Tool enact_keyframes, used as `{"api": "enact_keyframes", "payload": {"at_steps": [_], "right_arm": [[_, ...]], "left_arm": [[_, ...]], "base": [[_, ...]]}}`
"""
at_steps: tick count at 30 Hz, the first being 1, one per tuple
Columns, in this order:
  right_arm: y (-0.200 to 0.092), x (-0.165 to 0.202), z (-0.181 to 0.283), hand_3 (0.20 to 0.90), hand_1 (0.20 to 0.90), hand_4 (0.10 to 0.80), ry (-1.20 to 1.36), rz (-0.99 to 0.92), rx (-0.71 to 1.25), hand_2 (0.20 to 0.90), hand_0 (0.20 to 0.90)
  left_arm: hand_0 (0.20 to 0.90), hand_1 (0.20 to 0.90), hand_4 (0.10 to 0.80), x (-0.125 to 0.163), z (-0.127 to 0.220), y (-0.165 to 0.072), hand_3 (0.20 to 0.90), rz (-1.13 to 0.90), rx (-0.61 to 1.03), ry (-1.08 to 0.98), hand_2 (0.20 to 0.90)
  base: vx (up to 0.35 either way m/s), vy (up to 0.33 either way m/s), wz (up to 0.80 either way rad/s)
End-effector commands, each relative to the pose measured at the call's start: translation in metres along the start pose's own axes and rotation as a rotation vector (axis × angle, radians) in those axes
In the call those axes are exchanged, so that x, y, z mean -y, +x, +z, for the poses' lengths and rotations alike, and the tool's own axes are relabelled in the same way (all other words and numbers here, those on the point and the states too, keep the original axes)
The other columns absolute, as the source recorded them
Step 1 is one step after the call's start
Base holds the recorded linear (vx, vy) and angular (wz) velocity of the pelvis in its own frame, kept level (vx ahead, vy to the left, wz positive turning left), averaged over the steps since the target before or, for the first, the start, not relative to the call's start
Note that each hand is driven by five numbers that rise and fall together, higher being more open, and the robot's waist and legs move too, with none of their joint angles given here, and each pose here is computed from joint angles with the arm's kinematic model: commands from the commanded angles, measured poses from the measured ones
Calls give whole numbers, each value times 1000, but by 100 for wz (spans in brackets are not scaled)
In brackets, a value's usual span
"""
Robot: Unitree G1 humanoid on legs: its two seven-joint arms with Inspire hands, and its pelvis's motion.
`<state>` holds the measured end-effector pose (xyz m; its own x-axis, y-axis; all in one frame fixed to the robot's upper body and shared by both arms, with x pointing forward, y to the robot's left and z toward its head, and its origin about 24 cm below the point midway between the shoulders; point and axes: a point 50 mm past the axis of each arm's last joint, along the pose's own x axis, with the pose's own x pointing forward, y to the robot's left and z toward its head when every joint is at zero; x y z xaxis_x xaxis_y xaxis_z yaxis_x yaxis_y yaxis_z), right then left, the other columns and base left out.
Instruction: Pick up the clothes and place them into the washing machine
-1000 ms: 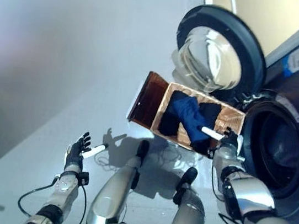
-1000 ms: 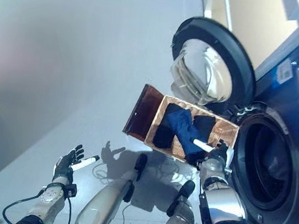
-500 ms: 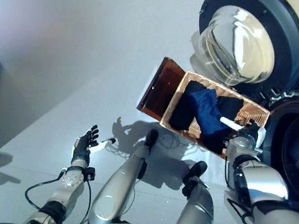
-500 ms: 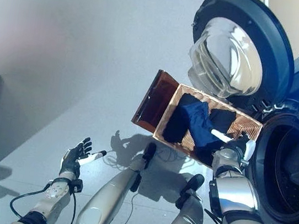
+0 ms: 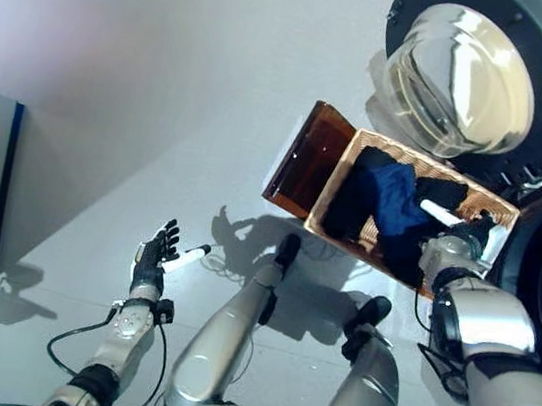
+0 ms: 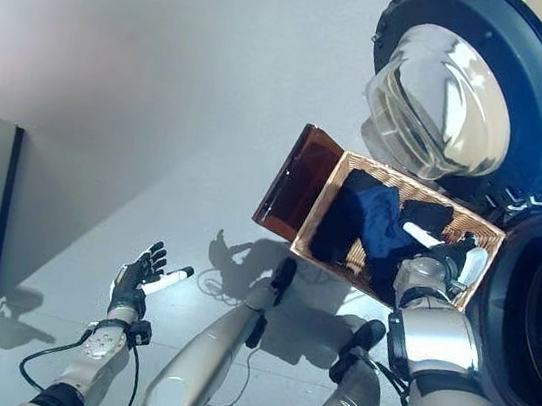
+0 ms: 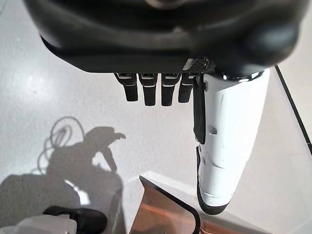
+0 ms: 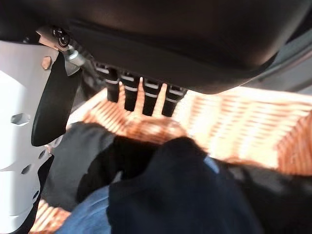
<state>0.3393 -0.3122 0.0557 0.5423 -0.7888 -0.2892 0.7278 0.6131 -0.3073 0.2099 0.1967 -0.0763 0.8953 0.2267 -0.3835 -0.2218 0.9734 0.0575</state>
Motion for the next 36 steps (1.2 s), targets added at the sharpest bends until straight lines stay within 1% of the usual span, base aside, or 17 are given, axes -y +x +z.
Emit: {"api": "enact_keyframes", "payload": {"at_steps": [1,6,8,16,28,36], "right_arm": [[13,30,32,900,900,800,78,-140,79,900,900],[6,18,44,900,900,800,64,-139,110,900,900],[-1,3,43,900,900,800,67,-114,114,900,900],[-19,-25,52,900,900,800,73,-67,157,900,900],[-36,-46,65,900,900,800,93,-66,220,900,900],[-45,-58,63,900,900,800,83,-41,246,900,900]], "left_arm": [[900,900,800,-29,12,-3,900,95,97,30,900],[900,900,800,-30,12,-3,900,115,96,23,900],[900,900,800,-29,11,-2,900,127,89,21,900],[900,900,800,-33,12,0,900,188,85,-13,900],[900,900,800,-37,12,2,900,255,69,-66,900],[900,900,800,-43,12,2,900,293,73,-90,900]], "base": [[0,0,0],[2,3,1],[3,13,-2],[4,17,-3],[-11,6,-5],[0,3,-5]]}}
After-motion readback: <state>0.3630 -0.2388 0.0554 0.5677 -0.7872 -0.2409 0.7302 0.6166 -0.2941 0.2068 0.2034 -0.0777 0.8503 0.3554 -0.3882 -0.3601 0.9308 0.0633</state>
